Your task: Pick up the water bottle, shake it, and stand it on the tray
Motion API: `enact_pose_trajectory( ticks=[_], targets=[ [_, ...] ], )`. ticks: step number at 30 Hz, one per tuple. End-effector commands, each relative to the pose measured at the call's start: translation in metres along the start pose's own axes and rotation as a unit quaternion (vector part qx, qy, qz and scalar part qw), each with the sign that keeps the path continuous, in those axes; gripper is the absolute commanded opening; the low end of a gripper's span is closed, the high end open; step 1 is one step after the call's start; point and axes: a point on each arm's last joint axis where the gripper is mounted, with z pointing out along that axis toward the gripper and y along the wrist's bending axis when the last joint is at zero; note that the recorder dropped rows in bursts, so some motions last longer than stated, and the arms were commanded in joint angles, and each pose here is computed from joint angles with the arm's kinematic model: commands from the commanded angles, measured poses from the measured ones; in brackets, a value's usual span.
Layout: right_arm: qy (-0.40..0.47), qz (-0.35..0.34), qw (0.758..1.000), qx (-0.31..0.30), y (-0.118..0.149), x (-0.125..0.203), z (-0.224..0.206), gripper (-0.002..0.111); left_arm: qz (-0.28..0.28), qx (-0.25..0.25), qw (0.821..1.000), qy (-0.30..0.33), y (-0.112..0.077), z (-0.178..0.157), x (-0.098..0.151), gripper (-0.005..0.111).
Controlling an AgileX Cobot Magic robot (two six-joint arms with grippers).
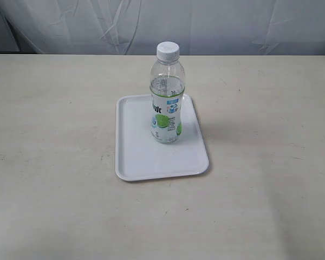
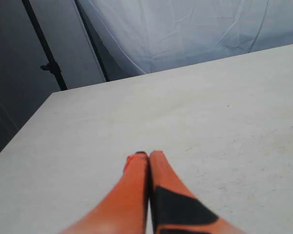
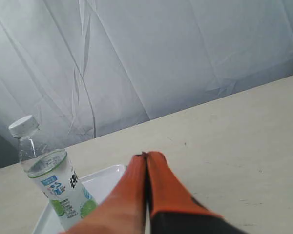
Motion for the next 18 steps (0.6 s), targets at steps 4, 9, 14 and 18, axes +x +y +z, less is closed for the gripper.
enact_pose_trajectory(
  ticks=[4, 9, 14, 18],
  targets=[
    [-0.017, 0.031, 0.999, -0.004, 0.000, -0.002, 0.000, 0.000, -0.002, -0.001, 1.000, -0.007, 0.000, 0.000, -0.001, 0.000],
    [-0.034, 0.179, 0.983, -0.035, 0.005, -0.006, -0.001, 0.000, -0.002, -0.001, 1.000, -0.007, 0.000, 0.000, -0.001, 0.000],
    [-0.094, 0.278, 0.955, -0.028, 0.000, -0.017, -0.002, 0.000, -0.002, -0.001, 1.000, -0.007, 0.000, 0.000, -0.001, 0.000],
    [-0.040, 0.391, 0.916, -0.084, 0.011, -0.011, -0.002, 0.000, -0.002, -0.001, 1.000, -0.007, 0.000, 0.000, -0.001, 0.000]
  ],
)
